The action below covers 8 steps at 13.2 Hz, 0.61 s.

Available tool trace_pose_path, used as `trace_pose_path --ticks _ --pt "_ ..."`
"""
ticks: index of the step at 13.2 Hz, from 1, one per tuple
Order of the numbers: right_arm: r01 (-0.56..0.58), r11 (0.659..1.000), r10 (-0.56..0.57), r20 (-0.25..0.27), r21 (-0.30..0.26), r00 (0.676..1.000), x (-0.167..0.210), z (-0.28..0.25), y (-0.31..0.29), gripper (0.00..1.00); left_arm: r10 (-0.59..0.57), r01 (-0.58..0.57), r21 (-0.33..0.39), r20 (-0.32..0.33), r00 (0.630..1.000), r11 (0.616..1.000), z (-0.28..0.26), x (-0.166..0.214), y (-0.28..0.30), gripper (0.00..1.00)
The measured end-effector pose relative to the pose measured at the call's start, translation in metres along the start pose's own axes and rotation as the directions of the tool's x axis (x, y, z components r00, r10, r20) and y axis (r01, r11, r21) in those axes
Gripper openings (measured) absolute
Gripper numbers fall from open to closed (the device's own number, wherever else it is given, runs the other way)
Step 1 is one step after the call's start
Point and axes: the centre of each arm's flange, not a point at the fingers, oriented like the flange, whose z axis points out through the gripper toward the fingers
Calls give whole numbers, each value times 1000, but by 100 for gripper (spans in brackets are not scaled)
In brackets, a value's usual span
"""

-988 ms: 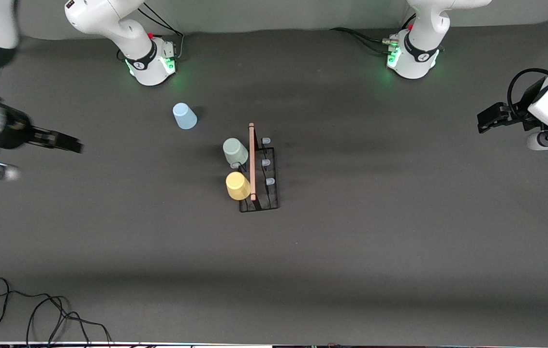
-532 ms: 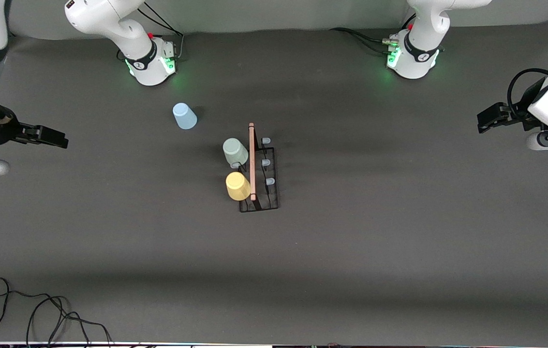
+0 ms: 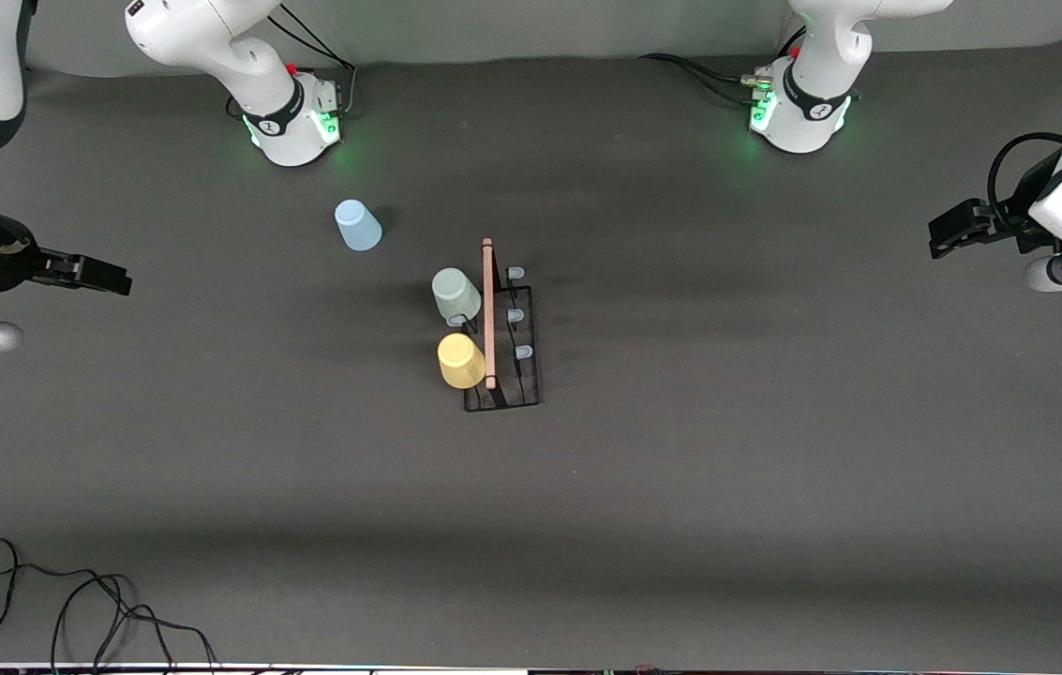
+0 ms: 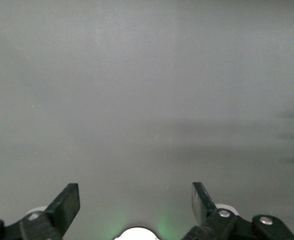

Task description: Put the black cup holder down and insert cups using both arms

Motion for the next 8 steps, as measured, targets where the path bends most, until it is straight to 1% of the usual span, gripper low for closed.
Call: trace_pose_path --ticks 4,8 --pt "11 1000 -11 25 19 1000 6 9 11 100 -4 4 -1 0 1000 1000 0 0 -2 100" --pt "37 999 -37 24 -3 999 -3 9 21 100 -3 3 -1 -1 1000 1000 0 0 -3 100"
